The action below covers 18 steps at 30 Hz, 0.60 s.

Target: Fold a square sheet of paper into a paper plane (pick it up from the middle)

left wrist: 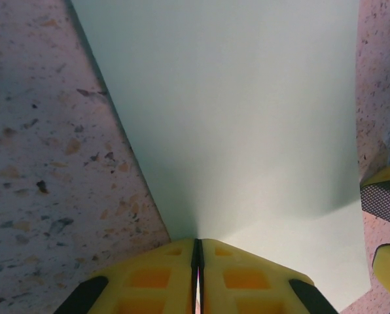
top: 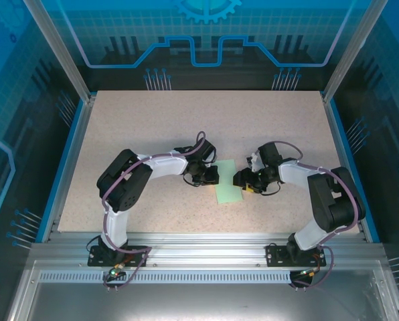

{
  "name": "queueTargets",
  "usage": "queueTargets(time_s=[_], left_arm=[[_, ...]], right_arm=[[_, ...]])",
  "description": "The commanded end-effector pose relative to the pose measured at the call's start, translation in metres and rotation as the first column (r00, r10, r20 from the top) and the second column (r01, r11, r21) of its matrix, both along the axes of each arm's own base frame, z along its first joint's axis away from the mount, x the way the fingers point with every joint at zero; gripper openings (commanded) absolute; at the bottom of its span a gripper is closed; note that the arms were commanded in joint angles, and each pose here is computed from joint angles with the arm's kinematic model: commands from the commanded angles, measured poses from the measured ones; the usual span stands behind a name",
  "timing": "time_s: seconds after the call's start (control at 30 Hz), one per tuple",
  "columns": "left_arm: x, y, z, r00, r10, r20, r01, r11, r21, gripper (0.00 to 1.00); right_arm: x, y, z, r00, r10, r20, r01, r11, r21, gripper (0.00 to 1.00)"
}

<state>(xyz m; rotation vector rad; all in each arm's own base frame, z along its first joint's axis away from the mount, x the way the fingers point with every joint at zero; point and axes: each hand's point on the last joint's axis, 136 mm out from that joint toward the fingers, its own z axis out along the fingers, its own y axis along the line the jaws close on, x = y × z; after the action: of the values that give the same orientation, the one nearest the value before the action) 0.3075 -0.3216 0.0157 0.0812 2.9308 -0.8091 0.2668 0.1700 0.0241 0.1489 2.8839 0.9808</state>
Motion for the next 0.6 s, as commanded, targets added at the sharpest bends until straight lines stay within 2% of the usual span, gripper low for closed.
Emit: queueTargets(time_s=[0.0, 0.13, 0.4, 0.57], left_arm=[[-0.01, 0.011, -0.017, 0.999, 0.007, -0.042, -0.005, 0.999, 0.054, 0.13], [-0.01, 0.009, -0.016, 0.999, 0.005, -0.041, -0.004, 0.999, 0.045, 0.13], [-0.009, 0.004, -0.009, 0.999, -0.011, -0.032, 0.012, 1.0, 0.013, 0.14], [-0.008, 0.003, -0.002, 0.999, -0.031, -0.008, 0.031, 1.0, 0.003, 0.15]], right_arm=[[-0.006, 0.011, -0.002, 0.999, 0.03, -0.021, -0.029, 0.999, 0.027, 0.56], [-0.006, 0.02, 0.004, 0.999, 0.049, -0.012, -0.048, 0.996, 0.072, 0.53], [0.0, 0.022, 0.009, 0.999, 0.04, 0.005, -0.041, 0.995, 0.087, 0.44], [0.01, 0.019, 0.012, 0.999, 0.045, 0.014, -0.045, 0.996, 0.075, 0.45]])
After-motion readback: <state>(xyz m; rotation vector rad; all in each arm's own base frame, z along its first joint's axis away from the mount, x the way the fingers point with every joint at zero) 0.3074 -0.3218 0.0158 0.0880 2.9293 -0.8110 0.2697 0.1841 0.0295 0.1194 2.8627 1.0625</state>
